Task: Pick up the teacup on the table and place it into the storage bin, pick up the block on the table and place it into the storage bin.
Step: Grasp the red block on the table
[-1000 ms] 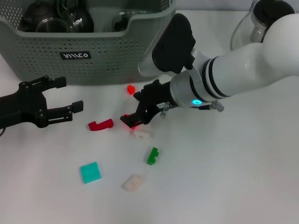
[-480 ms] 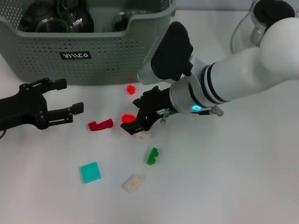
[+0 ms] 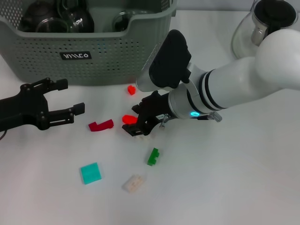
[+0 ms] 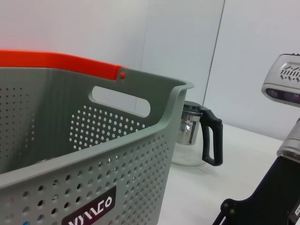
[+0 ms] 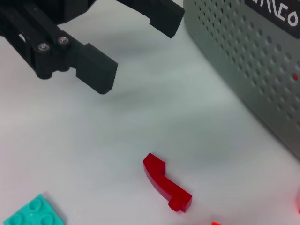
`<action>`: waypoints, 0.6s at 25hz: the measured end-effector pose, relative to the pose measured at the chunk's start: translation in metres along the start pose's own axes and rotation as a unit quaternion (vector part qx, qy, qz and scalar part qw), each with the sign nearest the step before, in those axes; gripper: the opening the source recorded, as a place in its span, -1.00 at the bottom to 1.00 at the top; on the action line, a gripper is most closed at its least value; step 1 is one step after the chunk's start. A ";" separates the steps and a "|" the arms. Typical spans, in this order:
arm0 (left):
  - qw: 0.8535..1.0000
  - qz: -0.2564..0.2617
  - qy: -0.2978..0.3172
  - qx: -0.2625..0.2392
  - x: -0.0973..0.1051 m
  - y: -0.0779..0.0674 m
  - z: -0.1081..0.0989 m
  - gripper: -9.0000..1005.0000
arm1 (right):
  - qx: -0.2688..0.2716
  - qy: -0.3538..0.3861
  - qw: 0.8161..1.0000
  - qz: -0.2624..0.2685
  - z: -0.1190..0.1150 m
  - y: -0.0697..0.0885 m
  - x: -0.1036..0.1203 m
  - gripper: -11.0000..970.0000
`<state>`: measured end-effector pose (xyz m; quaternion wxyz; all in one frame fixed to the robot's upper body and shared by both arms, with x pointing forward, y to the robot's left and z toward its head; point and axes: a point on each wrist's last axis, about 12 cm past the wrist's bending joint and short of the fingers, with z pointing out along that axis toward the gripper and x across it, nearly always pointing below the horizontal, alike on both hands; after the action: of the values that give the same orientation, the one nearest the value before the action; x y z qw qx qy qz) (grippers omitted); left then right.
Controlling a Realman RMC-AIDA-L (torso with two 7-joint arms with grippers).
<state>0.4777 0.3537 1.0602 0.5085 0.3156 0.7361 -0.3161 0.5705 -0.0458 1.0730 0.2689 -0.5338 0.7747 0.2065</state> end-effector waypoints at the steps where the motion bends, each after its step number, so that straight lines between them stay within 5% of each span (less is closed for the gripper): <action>1: 1.000 0.000 0.000 0.000 0.000 0.000 0.000 0.74 | 0.001 -0.001 1.000 0.000 0.000 0.000 0.000 0.44; 4: 1.000 0.000 0.000 -0.001 0.000 0.000 0.000 0.74 | 0.004 -0.002 1.000 0.002 0.001 0.000 0.001 0.25; 15: 1.000 0.000 -0.001 -0.002 0.000 0.000 0.000 0.74 | 0.003 0.007 1.000 0.005 0.004 -0.001 0.001 0.24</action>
<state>0.4779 0.3541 1.0603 0.5094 0.3148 0.7363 -0.3151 0.5724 -0.0446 1.0689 0.2641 -0.5303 0.7798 0.2023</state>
